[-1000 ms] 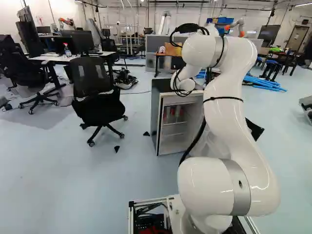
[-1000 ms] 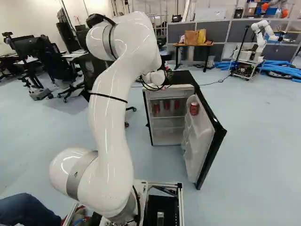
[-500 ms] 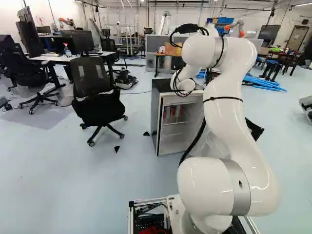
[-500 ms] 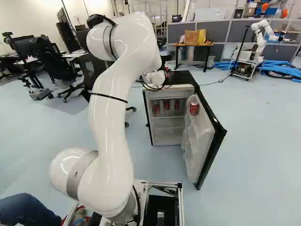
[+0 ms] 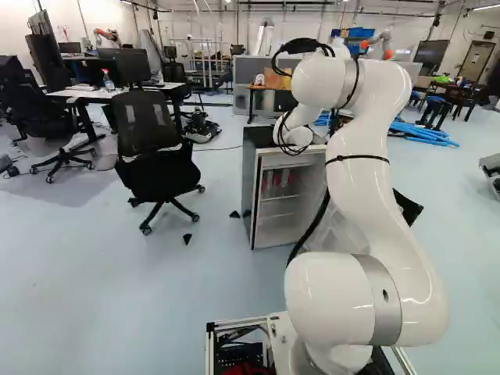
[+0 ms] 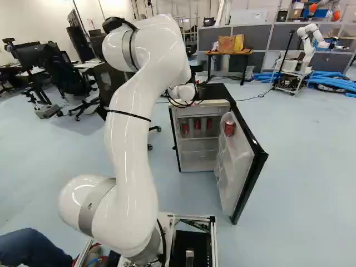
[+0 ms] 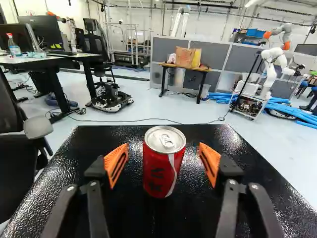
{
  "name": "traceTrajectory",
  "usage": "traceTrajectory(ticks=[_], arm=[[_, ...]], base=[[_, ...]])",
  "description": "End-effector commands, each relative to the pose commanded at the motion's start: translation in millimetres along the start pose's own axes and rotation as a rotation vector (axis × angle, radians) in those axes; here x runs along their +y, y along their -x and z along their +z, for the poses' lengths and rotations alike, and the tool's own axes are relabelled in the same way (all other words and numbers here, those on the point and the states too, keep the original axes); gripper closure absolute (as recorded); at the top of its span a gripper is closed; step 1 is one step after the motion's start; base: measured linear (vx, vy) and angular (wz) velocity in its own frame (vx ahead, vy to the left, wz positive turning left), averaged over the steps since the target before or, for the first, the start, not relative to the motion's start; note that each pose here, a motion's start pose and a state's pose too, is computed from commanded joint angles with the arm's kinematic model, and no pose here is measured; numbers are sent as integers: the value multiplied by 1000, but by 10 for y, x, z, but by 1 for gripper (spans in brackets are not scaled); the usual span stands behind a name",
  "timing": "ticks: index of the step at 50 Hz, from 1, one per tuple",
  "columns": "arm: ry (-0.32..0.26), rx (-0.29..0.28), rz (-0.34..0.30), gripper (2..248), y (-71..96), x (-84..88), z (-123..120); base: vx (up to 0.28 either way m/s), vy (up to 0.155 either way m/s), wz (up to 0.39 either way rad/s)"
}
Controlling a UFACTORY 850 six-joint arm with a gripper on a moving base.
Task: Grab a drink from the fridge
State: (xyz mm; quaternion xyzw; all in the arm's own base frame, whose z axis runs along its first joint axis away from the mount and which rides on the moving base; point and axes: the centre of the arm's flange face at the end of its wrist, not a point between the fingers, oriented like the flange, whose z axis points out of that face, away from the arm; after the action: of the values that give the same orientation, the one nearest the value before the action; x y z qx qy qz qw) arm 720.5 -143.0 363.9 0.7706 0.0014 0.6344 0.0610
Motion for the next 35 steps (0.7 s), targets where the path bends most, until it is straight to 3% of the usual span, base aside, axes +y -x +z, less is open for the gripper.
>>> traceTrajectory(ticks=[2,3,8,9,35], arm=[[0,-1,0,51,0,0,-6],[0,-1,0,13,0,1,-11],[0,-7,1,13,-2,2,-68],[0,-8,1,3,-3,2,-83],[4,-55,8,3,-7,6,-590]], base=[[0,0,0],[0,0,0],[0,0,0],[0,0,0],[0,0,0]])
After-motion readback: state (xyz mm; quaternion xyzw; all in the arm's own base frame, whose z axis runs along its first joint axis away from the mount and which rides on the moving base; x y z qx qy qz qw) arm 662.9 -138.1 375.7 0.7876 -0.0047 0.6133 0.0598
